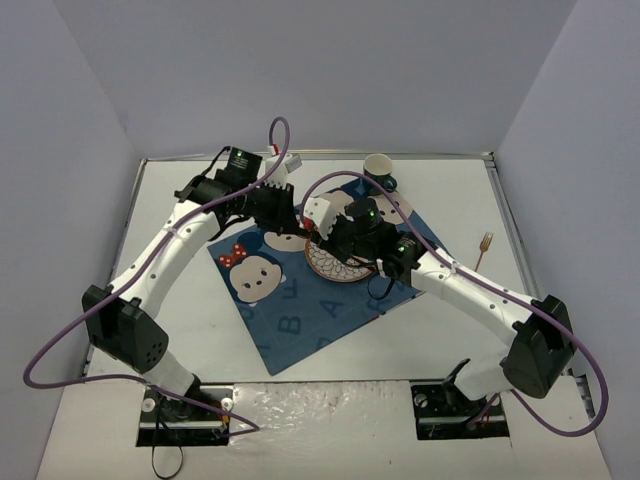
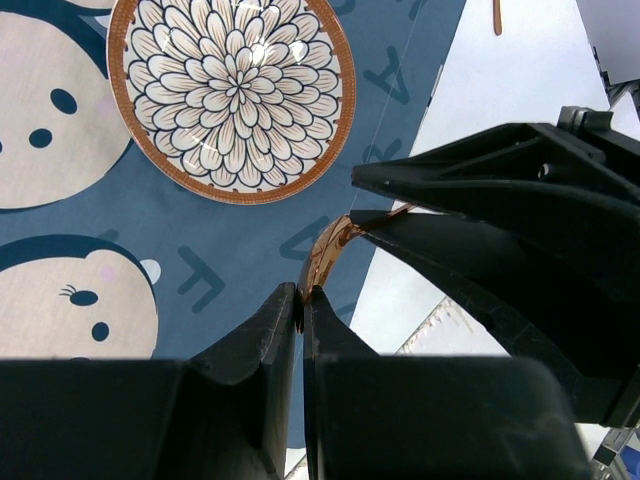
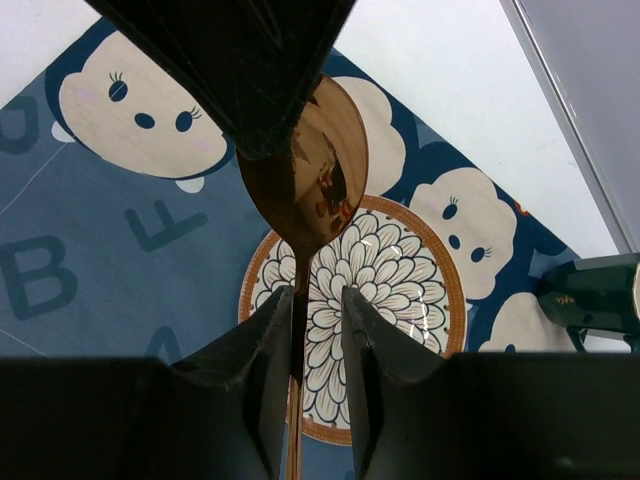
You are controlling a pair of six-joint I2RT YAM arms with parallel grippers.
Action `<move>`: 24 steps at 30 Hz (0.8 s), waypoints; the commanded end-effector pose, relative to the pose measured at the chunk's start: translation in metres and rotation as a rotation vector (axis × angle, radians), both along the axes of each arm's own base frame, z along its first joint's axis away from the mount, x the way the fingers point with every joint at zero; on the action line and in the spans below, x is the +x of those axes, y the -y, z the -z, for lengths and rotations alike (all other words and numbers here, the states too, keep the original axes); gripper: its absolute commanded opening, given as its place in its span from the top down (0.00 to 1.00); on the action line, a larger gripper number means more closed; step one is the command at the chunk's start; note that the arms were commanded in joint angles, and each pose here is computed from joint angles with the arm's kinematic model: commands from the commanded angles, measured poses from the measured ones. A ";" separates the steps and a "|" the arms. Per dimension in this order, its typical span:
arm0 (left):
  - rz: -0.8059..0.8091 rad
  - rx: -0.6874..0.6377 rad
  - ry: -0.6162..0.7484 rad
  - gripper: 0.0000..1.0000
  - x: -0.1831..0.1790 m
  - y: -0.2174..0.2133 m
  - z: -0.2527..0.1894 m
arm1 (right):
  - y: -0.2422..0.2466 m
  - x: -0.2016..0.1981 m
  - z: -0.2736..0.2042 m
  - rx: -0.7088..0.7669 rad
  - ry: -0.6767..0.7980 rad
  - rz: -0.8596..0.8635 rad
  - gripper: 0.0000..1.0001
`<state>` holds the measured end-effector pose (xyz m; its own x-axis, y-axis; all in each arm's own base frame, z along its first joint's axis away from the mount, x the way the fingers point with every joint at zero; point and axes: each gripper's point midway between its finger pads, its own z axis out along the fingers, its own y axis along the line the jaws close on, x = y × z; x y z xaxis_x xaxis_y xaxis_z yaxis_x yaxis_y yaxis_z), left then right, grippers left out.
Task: Set the dinner table for one person
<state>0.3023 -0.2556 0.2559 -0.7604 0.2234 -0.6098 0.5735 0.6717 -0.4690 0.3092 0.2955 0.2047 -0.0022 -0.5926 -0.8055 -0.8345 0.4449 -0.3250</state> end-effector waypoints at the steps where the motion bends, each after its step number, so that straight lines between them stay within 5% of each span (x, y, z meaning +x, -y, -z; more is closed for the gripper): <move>1: 0.033 -0.029 0.077 1.00 -0.001 0.005 -0.029 | -0.013 0.004 -0.043 0.103 0.088 -0.024 0.92; 8: 0.024 -0.012 0.066 1.00 0.003 0.005 -0.019 | -0.010 0.001 -0.041 0.104 0.080 -0.012 1.00; 9: 0.016 -0.009 0.068 0.95 0.005 0.005 -0.018 | -0.008 0.001 -0.039 0.103 0.076 -0.006 1.00; 13: -0.047 0.005 0.087 0.35 0.017 0.000 -0.015 | 0.005 0.000 -0.026 0.082 0.062 0.046 1.00; 14: -0.067 0.009 0.102 0.29 0.021 -0.002 -0.015 | 0.009 0.001 -0.024 0.080 0.059 0.060 1.00; 19: -0.223 0.033 0.178 0.04 0.043 -0.026 -0.018 | 0.036 0.015 -0.011 0.092 0.009 0.169 1.00; 24: -0.432 0.043 0.294 0.03 0.055 -0.083 -0.028 | 0.075 0.043 0.012 0.080 -0.054 0.300 1.00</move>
<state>0.3339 -0.2203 0.2290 -0.7549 0.1299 -0.6428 0.4445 0.8221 -0.3559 0.3195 0.2505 0.1793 -0.1623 -0.5736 -0.8029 -0.7760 0.5768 -0.2553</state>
